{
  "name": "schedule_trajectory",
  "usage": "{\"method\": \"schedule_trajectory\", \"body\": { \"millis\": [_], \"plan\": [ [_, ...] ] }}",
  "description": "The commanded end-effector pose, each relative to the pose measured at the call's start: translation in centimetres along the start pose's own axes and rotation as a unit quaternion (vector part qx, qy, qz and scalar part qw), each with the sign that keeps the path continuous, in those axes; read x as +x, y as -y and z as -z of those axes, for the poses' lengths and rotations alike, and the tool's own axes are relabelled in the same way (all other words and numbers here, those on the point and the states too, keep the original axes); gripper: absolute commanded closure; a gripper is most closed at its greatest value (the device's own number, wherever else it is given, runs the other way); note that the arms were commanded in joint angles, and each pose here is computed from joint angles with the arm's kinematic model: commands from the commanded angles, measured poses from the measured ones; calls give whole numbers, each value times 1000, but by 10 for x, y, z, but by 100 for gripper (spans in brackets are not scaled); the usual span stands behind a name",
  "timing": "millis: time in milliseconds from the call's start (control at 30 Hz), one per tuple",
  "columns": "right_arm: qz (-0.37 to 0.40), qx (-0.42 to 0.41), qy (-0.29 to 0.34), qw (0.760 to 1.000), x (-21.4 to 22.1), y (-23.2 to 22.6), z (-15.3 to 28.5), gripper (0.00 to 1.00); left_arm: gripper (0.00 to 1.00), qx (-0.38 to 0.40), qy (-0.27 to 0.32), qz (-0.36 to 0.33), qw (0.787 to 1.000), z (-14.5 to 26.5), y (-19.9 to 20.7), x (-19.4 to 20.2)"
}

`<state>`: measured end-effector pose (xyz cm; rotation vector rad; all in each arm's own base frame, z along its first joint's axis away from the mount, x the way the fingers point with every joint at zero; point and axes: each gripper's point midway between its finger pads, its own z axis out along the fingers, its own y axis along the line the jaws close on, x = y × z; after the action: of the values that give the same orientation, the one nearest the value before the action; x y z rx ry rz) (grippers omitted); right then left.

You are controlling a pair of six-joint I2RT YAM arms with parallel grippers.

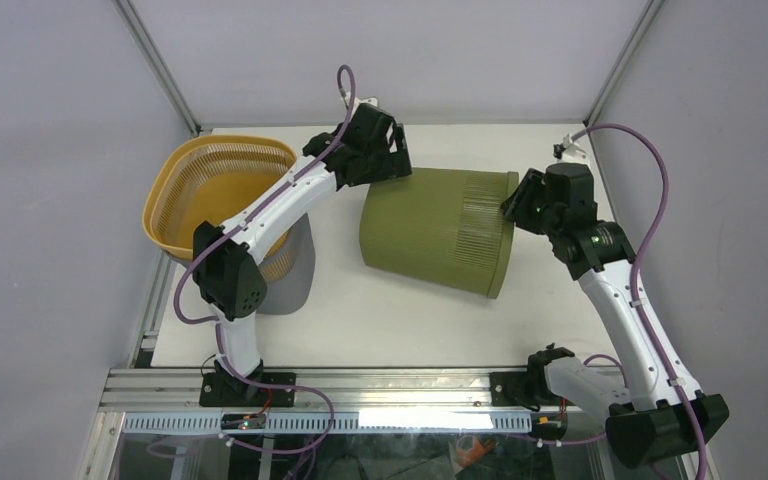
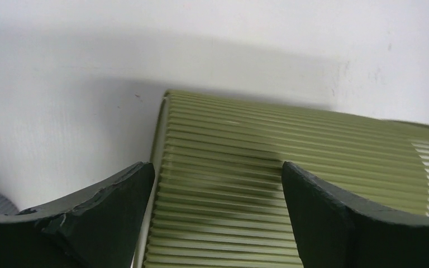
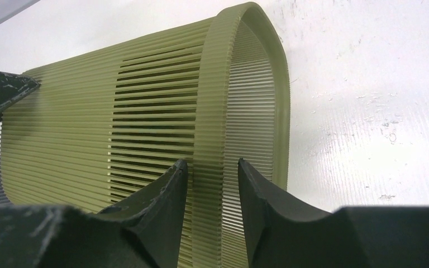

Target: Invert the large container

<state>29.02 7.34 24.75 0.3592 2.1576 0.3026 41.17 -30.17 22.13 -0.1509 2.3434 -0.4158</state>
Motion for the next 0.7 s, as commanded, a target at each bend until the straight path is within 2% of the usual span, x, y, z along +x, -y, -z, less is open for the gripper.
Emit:
{"method": "schedule_trajectory", "body": {
  "millis": [0,100,267,600,667],
  "plan": [
    [6,14,-11,1000,9,8,-1,59,14,109,-10,-4,994,43,39,-3],
    [4,15,-13,1000,10,9,-3,59,18,171,-26,-13,985,62,60,-4],
    [2,21,-16,1000,11,10,-6,55,17,249,-38,-5,968,93,90,-11],
    [-8,35,-33,999,30,20,-17,55,15,362,5,-2,932,159,136,-56],
    [-15,35,-36,999,35,21,-19,47,15,381,3,-1,925,164,143,-58]
  ]
}}
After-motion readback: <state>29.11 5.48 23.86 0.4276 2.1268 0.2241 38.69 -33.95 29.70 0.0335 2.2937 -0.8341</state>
